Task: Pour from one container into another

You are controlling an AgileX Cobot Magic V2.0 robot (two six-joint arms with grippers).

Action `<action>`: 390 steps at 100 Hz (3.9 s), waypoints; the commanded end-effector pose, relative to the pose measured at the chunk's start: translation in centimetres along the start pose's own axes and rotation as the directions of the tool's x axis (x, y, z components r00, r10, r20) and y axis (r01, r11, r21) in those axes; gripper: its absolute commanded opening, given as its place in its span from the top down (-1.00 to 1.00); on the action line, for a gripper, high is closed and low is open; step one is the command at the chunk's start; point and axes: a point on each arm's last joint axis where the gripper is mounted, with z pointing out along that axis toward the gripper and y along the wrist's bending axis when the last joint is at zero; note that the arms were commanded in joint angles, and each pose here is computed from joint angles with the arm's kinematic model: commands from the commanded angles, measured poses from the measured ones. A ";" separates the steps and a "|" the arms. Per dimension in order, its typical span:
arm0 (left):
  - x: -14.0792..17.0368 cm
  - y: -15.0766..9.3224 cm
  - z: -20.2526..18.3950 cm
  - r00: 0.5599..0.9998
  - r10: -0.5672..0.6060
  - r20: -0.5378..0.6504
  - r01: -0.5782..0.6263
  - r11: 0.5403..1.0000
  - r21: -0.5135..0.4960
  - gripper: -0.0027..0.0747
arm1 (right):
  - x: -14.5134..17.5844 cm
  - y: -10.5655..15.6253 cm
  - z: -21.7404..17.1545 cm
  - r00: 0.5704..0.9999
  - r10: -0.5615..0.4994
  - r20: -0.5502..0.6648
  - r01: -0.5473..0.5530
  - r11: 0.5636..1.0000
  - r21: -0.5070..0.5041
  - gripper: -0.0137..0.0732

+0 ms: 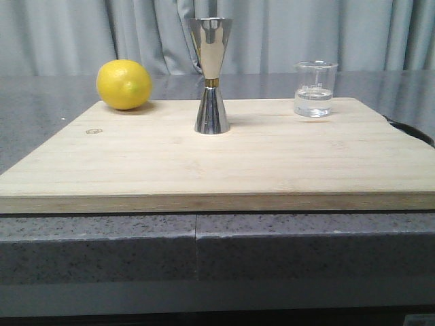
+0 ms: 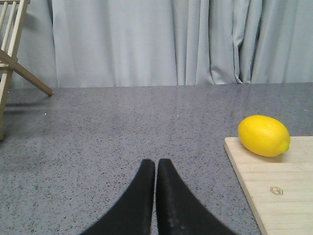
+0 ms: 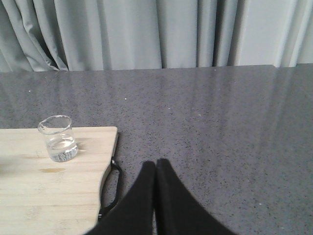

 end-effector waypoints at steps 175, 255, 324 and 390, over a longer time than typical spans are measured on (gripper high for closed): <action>-4.3 -0.2 2.5 0.969 -0.021 -0.245 0.031 0.999 0.036 -0.39 | -1.8 -0.2 -0.5 0.999 -0.029 -0.019 0.030 0.999 0.031 -0.59; -3.1 -2.6 14.6 0.759 0.097 -0.644 0.120 0.951 0.285 -0.39 | -3.4 -0.3 1.1 0.992 -0.034 -0.121 0.039 0.998 0.039 -0.59; -1.7 -7.3 17.9 0.992 0.080 -0.100 0.029 0.623 0.782 -0.39 | -2.5 -0.1 4.2 0.966 -0.004 -0.260 0.010 1.000 0.023 -0.59; 3.8 -13.0 23.1 0.998 0.019 0.063 -0.066 0.336 0.939 -0.39 | -2.2 0.0 5.0 0.956 0.003 -0.294 0.003 1.000 0.021 -0.57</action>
